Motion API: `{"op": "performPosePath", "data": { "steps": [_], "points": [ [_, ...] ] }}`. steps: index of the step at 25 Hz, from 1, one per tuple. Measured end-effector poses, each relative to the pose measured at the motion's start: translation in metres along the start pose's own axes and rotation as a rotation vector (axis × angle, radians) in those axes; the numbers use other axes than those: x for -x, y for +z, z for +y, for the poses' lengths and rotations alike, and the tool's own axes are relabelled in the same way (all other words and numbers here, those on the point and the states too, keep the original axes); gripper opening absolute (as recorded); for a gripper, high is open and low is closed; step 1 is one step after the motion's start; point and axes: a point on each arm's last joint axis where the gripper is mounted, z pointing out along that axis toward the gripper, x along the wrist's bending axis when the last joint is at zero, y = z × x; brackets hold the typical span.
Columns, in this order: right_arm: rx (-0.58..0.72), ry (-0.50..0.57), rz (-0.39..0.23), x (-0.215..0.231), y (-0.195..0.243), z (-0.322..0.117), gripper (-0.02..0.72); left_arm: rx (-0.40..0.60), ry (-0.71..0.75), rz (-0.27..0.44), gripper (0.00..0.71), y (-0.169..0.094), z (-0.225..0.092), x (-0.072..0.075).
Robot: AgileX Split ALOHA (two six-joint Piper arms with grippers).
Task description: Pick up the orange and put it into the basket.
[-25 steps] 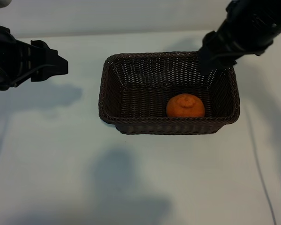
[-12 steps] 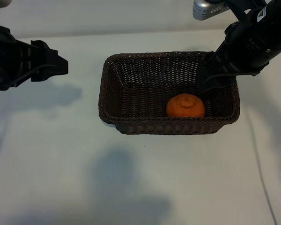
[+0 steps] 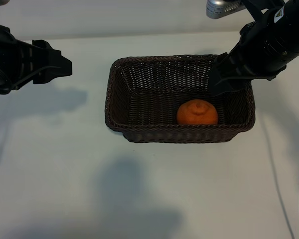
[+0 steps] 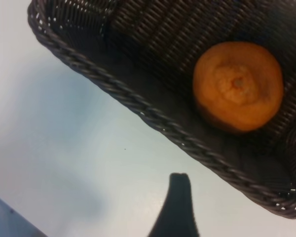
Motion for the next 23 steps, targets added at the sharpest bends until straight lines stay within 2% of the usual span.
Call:
{"op": "performPosePath", "data": {
  "steps": [10, 23],
  "points": [
    [-0.002, -0.002, -0.014, 0.0013, 0.0, -0.0002, 0.588, 0.0, 0.0, 0.0, 0.588, 0.0, 0.0, 0.0],
    [0.003, -0.002, -0.017, 0.0015, 0.0, 0.0003, 0.465, 0.0, 0.0, 0.0, 0.588, 0.0, 0.0, 0.0]
  ]
}}
